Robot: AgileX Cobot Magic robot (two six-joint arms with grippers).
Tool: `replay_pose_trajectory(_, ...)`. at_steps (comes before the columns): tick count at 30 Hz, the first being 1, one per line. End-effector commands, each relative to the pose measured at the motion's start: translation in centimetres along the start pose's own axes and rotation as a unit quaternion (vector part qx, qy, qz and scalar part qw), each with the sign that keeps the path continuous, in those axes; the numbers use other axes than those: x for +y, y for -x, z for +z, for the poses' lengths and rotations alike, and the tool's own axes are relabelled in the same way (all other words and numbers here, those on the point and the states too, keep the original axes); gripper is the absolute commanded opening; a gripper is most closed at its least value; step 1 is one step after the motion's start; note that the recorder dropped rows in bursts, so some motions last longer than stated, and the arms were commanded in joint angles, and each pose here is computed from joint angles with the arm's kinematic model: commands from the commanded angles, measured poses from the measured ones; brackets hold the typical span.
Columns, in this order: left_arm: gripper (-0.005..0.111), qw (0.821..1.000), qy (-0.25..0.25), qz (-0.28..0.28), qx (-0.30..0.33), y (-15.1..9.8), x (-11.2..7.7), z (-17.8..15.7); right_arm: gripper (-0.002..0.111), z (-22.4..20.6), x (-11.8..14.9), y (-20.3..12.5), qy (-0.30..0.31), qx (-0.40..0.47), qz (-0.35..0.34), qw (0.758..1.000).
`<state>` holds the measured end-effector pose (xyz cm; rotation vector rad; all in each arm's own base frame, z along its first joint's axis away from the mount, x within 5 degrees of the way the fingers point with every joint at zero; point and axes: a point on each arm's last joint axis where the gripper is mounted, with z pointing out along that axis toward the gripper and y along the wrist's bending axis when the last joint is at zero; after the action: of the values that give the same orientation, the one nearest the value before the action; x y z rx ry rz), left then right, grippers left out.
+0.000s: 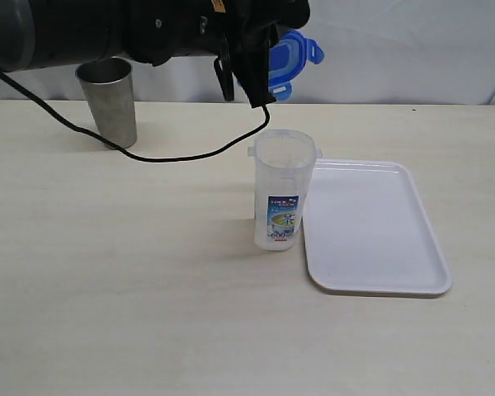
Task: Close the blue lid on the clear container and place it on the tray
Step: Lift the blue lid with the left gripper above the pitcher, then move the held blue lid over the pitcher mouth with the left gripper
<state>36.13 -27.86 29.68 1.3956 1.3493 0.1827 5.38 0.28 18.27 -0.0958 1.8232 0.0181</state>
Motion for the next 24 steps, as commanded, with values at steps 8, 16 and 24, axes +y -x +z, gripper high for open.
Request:
replay_pose_trajectory(8, 0.000, 0.996, 0.018, 0.086, 0.001, -0.2, 0.6, -0.3, 0.005, 0.0, 0.0, 0.0, -0.003, -0.002, -0.003, 1.000)
replay_pose_trajectory(16, 0.000, 0.946, -0.024, 0.257, 0.195, -3.8, 0.8, -1.0, 0.005, 0.0, 0.0, 0.0, -0.003, -0.002, -0.003, 1.000)
replay_pose_trajectory(24, 0.000, 0.982, 0.076, -0.007, 0.172, -2.9, 1.4, -0.9, 0.005, 0.0, 0.0, 0.0, -0.003, -0.002, -0.003, 1.000)
